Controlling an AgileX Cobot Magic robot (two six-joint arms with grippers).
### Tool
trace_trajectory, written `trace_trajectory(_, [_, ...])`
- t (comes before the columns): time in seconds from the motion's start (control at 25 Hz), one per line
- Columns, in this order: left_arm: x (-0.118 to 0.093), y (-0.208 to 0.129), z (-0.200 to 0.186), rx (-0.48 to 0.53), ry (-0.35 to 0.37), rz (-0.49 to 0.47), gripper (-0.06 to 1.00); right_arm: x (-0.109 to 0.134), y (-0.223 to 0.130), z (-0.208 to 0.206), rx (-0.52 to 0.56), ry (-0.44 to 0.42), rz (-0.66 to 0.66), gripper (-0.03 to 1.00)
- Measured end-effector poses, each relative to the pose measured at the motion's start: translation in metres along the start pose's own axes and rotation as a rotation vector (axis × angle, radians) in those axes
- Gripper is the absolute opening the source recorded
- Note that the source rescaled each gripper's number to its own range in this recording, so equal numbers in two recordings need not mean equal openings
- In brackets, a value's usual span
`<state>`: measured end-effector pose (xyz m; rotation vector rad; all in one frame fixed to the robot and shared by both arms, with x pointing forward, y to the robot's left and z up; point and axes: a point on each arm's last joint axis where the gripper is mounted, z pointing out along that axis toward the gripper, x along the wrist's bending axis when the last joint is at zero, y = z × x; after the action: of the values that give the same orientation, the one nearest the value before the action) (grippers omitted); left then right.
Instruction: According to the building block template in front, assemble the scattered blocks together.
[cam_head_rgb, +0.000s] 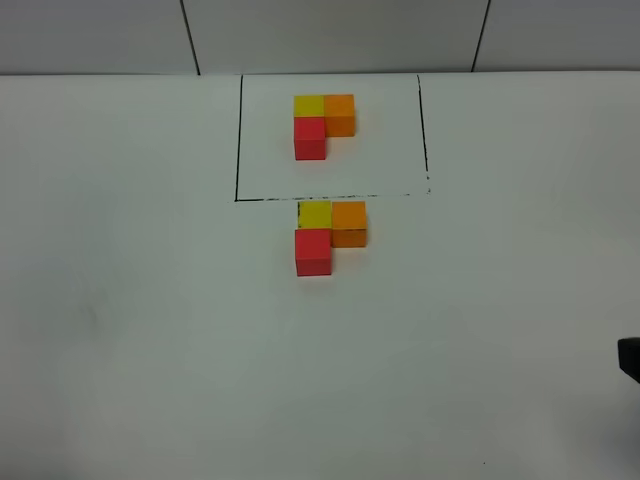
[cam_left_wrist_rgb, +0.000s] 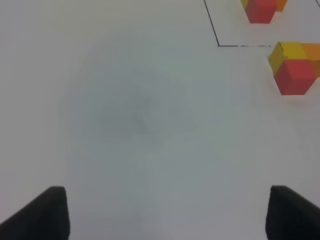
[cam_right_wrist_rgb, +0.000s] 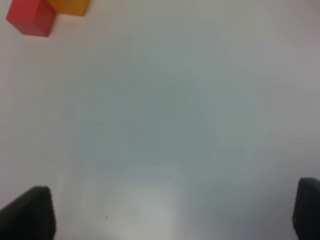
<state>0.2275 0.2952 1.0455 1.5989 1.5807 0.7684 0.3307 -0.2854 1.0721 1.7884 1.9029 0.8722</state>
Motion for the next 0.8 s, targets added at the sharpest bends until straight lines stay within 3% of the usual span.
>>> trace_trajectory(0.4, [0.0,0.0,0.0,0.0,0.0,0.0,0.73,0.005,-0.051,-0.012,-0.045,-0.014,-0.014,0.94])
trace_trajectory(0.8, [0.0,0.0,0.0,0.0,0.0,0.0,0.73,0.01,-0.065,-0.031,-0.207,-0.02,-0.025,0.86])
